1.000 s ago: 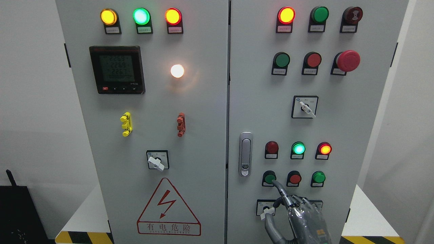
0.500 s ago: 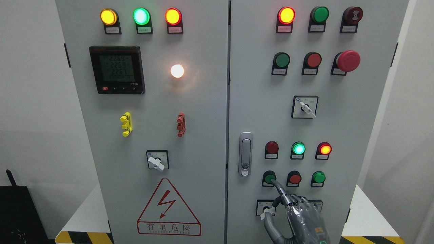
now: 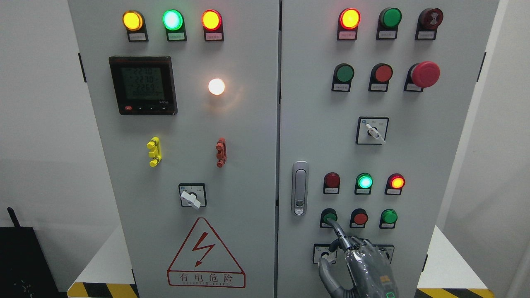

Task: Press green start button
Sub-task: 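Press the green push button with the right hand's extended finger, then hold the right hand's finger on the green button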

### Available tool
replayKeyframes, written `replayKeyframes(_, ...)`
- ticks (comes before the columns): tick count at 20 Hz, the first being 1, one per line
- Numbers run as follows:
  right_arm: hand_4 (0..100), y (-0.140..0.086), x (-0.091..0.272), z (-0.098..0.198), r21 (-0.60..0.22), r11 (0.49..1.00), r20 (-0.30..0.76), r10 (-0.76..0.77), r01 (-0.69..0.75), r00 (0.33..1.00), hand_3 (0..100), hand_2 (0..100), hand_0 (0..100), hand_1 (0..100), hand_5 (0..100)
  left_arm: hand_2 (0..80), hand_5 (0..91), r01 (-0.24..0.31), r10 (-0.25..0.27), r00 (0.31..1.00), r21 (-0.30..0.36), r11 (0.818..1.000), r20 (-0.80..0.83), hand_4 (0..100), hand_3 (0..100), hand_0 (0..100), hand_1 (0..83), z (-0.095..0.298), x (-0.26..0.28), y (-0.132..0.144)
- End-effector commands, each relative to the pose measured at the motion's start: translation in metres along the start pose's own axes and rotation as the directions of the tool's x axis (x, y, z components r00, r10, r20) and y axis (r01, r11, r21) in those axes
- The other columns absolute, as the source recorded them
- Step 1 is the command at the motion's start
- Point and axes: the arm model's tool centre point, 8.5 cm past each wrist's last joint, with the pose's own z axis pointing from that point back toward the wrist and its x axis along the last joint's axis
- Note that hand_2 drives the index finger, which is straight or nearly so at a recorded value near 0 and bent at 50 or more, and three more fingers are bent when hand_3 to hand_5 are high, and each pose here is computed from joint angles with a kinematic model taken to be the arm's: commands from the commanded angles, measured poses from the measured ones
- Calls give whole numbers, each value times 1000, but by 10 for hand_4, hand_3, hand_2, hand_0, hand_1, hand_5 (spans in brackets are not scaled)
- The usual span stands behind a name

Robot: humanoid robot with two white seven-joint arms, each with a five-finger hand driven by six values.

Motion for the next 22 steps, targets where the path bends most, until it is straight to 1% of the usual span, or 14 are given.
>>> replayKeyframes(1,553,0,-6,0,1,1000,-19,2,-2,1000,555,0,714,394,388,0,0,0,0,1000,0,1000,0,0,0,120,556,0,0,0)
replayKeyframes(22,552,0,-10,-5,0,1000,-35,2,-2,999,561,0,714,397,387,0,0,0,0,1000,0,1000,0,0,0,120,556,0,0,0)
